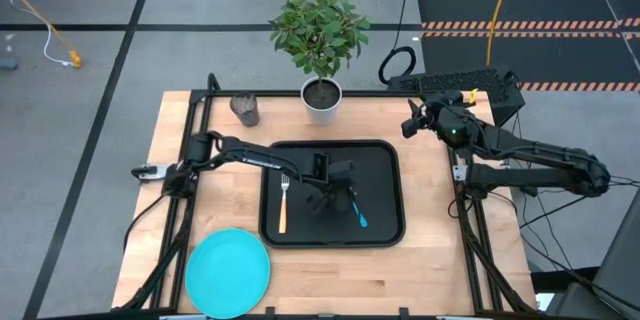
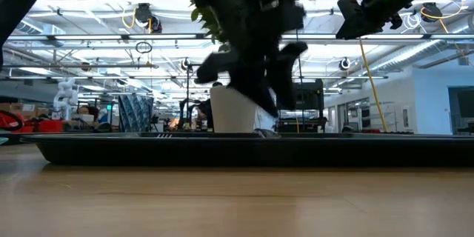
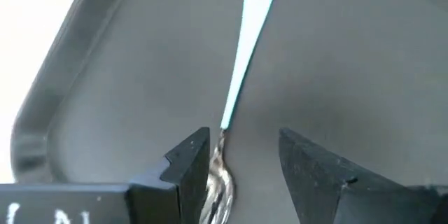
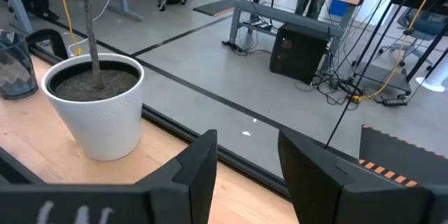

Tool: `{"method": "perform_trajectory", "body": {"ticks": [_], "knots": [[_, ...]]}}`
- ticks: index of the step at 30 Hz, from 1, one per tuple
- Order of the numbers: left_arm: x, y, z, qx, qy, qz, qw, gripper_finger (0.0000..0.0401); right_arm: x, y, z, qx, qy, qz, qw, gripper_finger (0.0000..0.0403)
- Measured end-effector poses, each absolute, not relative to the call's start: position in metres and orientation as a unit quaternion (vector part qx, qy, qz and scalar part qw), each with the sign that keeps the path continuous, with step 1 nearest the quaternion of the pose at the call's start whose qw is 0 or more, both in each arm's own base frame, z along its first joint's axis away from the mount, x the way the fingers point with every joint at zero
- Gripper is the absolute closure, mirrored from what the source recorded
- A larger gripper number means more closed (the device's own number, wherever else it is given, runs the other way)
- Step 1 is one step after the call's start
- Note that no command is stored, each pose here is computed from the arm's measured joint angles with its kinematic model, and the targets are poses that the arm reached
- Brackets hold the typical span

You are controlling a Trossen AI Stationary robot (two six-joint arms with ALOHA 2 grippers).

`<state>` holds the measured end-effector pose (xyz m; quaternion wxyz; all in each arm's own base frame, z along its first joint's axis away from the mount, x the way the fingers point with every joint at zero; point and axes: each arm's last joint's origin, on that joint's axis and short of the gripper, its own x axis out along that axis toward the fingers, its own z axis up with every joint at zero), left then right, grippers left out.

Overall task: Pick and place plate/cup/fork/spoon on tray
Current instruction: Put the blue spoon on the black tray

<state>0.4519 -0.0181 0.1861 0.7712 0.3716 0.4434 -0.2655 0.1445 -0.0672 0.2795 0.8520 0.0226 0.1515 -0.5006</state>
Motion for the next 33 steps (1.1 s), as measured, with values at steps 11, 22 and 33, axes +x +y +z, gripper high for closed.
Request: {"method": "perform_trajectory", "body": {"ticks": [11,22,33], "knots": [[0.479,-0.018,0.181,0.396,0.428,-0.258,0.771,0.0229,0.148,-0.068,0.282,0.017,0.141,-0.49,0.86,0.0259],[0.482,-0.014,0.161,0.405,0.476,-0.312,0.715,0.0229,0.15,-0.068,0.282,0.008,0.148,-0.476,0.867,0.0259],[0.487,-0.004,0.161,0.403,0.477,-0.306,0.719,0.0322,0.15,-0.068,0.282,0.002,0.15,-0.474,0.868,0.0259]]}}
